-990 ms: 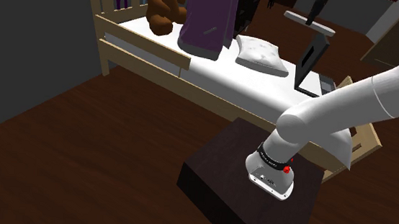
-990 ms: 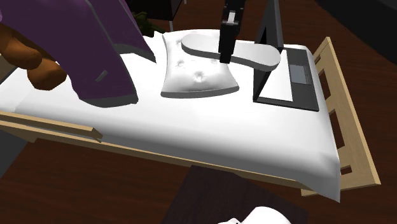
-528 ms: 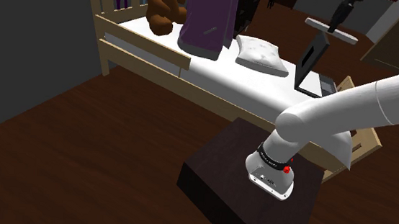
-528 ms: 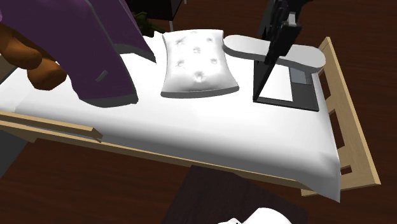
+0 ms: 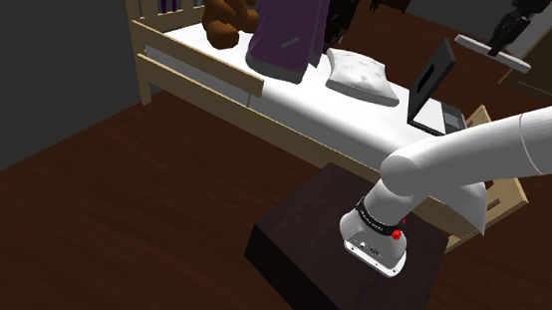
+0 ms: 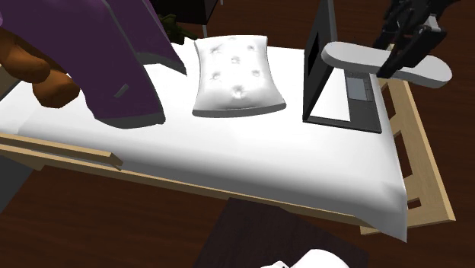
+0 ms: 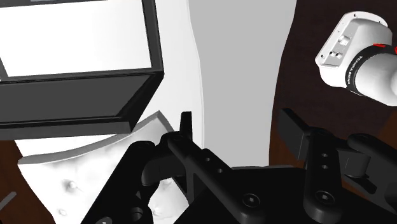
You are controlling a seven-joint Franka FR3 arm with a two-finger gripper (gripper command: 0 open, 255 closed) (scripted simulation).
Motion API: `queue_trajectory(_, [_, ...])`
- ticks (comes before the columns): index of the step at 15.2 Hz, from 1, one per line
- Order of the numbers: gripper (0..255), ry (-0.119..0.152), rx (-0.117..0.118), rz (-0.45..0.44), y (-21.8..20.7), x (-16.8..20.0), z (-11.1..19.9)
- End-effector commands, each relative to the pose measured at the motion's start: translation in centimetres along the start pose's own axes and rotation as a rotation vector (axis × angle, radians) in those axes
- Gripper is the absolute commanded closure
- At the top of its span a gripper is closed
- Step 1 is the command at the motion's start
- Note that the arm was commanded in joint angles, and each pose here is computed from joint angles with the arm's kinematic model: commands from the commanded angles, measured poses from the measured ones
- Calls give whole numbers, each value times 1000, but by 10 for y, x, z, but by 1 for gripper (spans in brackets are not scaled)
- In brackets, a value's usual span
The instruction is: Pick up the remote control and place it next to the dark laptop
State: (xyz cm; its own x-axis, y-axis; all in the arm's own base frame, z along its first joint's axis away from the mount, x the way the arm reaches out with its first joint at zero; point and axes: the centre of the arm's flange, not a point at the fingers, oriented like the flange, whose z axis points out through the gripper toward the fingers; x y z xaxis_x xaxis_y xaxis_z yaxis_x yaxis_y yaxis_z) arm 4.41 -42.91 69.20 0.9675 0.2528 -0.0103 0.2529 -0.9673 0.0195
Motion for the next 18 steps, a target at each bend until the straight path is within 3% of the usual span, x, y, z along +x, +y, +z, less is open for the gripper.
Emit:
queue_trajectory(1, [255, 0, 0, -2, 4, -26, 2])
queue_trajectory(4, [255, 0, 0, -2, 9, -57, 2])
queue_trajectory(18, [255, 0, 0, -2, 8, -56, 76])
